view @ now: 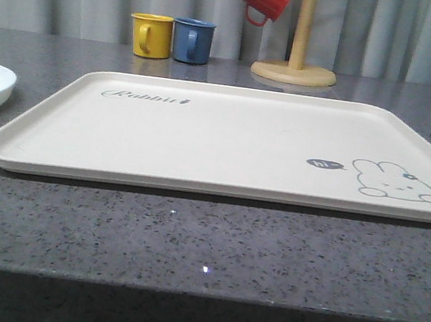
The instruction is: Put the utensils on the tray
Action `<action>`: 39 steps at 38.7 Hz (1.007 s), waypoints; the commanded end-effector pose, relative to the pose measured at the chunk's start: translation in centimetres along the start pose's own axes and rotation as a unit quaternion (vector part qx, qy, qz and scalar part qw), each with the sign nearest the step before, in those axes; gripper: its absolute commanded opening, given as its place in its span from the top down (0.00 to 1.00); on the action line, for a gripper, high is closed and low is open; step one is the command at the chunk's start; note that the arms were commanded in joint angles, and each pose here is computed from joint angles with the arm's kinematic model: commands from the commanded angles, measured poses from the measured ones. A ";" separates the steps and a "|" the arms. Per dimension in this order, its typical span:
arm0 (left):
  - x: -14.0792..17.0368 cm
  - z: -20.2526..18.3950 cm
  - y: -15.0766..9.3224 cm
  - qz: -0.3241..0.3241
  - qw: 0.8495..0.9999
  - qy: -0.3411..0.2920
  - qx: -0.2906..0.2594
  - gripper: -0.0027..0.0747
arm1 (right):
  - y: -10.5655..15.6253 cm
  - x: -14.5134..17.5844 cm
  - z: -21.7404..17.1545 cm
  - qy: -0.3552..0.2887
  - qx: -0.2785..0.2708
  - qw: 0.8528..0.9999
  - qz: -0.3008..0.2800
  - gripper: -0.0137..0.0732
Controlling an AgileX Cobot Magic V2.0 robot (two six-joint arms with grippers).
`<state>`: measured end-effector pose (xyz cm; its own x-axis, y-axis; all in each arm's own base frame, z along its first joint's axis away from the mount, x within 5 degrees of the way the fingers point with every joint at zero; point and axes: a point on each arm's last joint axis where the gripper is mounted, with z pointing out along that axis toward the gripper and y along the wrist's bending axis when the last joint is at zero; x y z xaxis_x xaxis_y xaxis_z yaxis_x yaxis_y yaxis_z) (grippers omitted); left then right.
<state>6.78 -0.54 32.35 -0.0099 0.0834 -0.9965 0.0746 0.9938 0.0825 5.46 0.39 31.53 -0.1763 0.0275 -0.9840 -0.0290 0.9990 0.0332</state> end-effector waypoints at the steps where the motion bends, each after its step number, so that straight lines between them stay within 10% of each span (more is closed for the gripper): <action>1: -1.8 0.5 0.2 -0.006 0.999 -0.031 -0.004 0.99 | -0.1 -1.9 0.7 -0.027 0.006 1.000 -0.001 0.91; 9: -1.7 0.5 0.2 -0.006 0.999 -0.031 -0.004 0.86 | -0.1 -1.8 0.8 -0.021 0.006 1.000 -0.001 0.84; 20: -1.8 0.5 0.2 -0.006 0.999 -0.035 -0.005 0.12 | -0.1 -1.9 0.8 -0.026 0.007 1.000 -0.001 0.13; 39: -4.0 6.2 0.2 -0.021 0.992 0.121 0.021 0.21 | -0.1 -1.9 0.8 -0.027 0.007 1.000 -0.001 0.09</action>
<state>11.14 -0.99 34.32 -0.2419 0.0666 -0.9680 0.1070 0.9934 0.0416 6.42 0.37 31.52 -0.2197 0.0285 -0.9752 -0.0275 0.9990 0.0353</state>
